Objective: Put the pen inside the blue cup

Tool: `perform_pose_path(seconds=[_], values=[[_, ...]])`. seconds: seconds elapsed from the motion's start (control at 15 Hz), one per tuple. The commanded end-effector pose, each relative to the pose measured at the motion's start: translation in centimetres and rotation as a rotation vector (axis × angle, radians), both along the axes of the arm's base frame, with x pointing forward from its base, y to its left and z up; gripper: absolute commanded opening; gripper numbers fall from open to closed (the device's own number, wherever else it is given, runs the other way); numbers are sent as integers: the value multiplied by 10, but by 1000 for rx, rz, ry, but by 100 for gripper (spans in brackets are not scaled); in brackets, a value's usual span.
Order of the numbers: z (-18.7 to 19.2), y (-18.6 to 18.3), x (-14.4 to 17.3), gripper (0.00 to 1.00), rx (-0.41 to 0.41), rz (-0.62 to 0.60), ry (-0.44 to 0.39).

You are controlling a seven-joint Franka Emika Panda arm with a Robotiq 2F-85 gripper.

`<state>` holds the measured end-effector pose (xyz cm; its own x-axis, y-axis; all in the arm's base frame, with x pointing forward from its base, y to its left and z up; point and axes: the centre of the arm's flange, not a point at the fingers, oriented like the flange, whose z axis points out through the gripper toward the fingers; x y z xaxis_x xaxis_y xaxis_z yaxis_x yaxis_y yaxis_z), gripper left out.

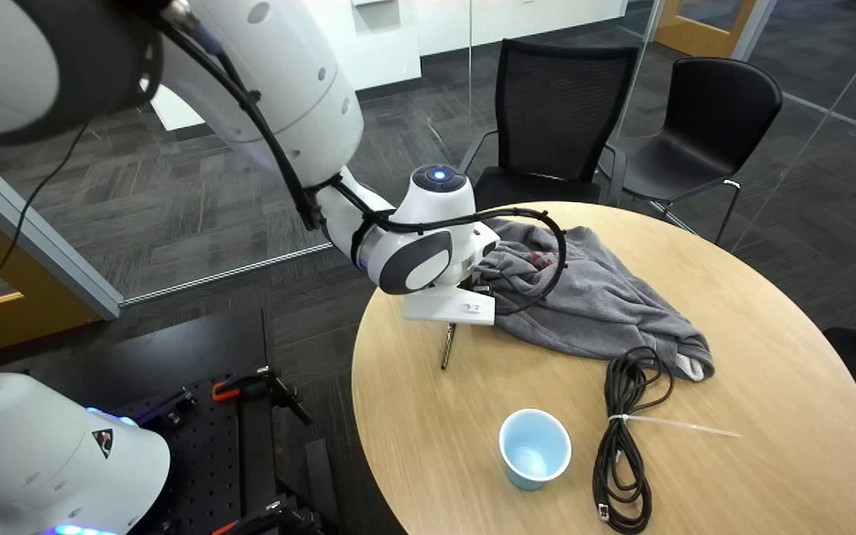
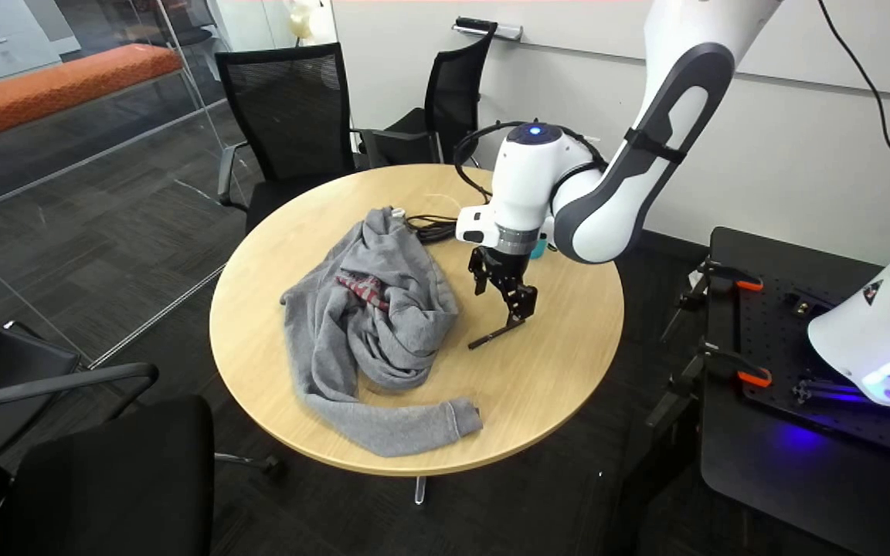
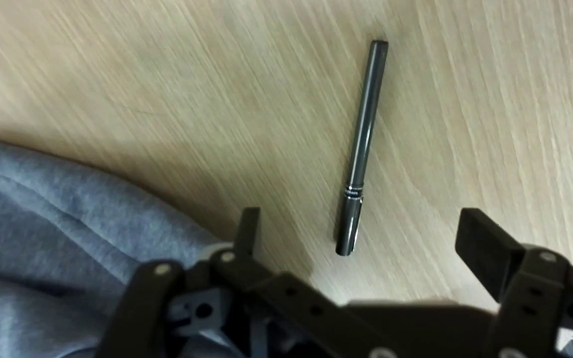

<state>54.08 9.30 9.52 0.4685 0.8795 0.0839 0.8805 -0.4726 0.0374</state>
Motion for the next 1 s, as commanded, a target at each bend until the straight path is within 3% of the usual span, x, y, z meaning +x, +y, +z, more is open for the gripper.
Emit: perform_pose_path(seconds=[0.0, 0.6, 0.67, 0.73, 0.93], values=[[-22, 1, 12, 100, 24, 11, 8], [-54, 2, 13, 100, 39, 2, 41], [-55, 2, 13, 96, 41, 3, 43], [-57, 2, 13, 82, 43, 4, 45], [-60, 3, 15, 69, 48, 4, 51]])
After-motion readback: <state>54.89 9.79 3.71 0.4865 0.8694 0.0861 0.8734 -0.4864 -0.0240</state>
